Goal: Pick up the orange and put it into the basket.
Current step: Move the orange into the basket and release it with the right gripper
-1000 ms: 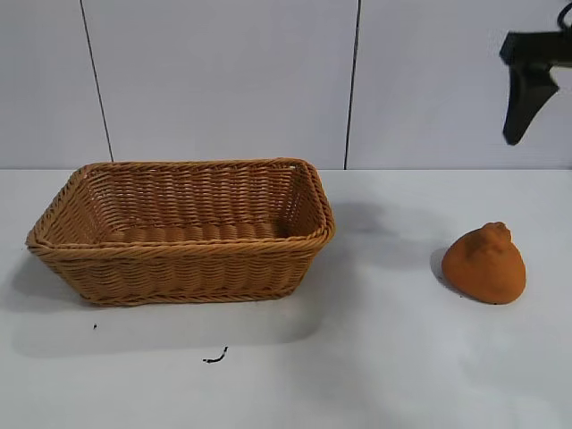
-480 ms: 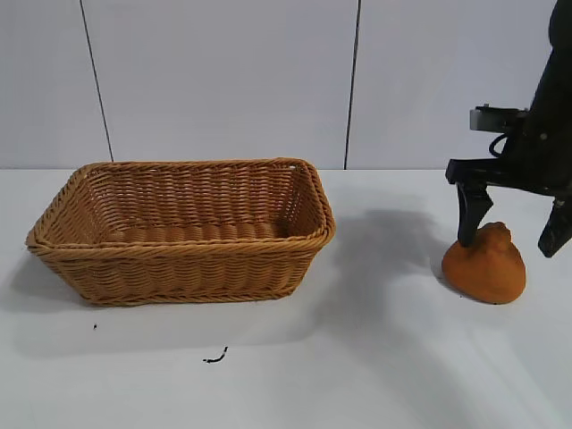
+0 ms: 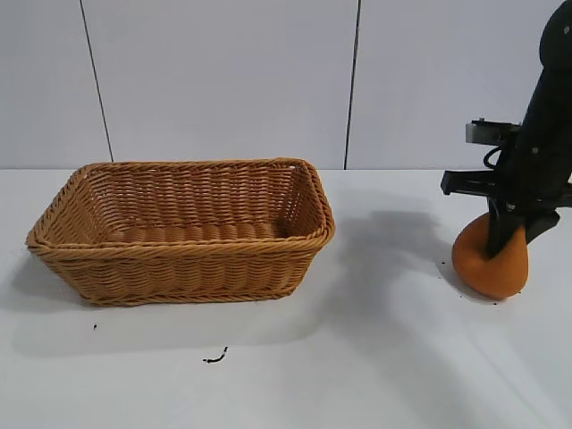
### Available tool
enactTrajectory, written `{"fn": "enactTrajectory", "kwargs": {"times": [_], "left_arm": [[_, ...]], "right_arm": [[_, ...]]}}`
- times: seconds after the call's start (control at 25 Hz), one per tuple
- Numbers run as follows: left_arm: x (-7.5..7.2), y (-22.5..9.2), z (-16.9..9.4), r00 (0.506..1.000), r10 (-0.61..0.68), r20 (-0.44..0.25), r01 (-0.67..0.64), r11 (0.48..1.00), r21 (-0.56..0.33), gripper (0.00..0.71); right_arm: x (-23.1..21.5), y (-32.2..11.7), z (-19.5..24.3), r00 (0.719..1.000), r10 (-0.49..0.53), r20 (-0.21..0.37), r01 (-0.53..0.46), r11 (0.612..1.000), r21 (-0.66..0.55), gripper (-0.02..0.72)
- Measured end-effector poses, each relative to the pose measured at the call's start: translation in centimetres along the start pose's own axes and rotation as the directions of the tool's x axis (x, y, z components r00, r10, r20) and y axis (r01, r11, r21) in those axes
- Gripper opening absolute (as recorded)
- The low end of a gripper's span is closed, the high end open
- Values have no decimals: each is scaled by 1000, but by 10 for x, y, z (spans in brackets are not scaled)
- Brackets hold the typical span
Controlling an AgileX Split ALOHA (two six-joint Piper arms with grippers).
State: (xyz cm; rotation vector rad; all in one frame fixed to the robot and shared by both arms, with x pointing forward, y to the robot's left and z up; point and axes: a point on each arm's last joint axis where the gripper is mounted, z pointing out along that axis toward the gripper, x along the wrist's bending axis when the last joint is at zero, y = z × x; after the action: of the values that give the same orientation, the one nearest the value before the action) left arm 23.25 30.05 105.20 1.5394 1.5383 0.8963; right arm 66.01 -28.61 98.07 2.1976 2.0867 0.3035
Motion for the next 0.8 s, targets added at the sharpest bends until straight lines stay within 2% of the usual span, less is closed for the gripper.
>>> {"fn": "enactTrajectory", "kwargs": {"times": [0.12, 0.2, 0.36, 0.6, 0.8], "left_arm": [[0, 0, 0, 1000, 0, 0, 0, 1000, 0, 666], [0, 0, 0, 1000, 0, 0, 0, 1000, 0, 666], [0, 0, 0, 1000, 0, 0, 0, 1000, 0, 666], [0, 0, 0, 1000, 0, 0, 0, 1000, 0, 666], [0, 0, 0, 1000, 0, 0, 0, 1000, 0, 666]], "right_arm": [[3, 10, -25, 1000, -6, -6, 6, 999, -36, 43], [6, 25, -58, 1000, -15, -13, 14, 996, -93, 43], [18, 35, -85, 999, -41, -18, 38, 987, -155, 43], [69, 30, -93, 989, -144, -46, 133, 974, -181, 43], [131, 16, -85, 962, -260, -83, 240, 951, -194, 43]]}}
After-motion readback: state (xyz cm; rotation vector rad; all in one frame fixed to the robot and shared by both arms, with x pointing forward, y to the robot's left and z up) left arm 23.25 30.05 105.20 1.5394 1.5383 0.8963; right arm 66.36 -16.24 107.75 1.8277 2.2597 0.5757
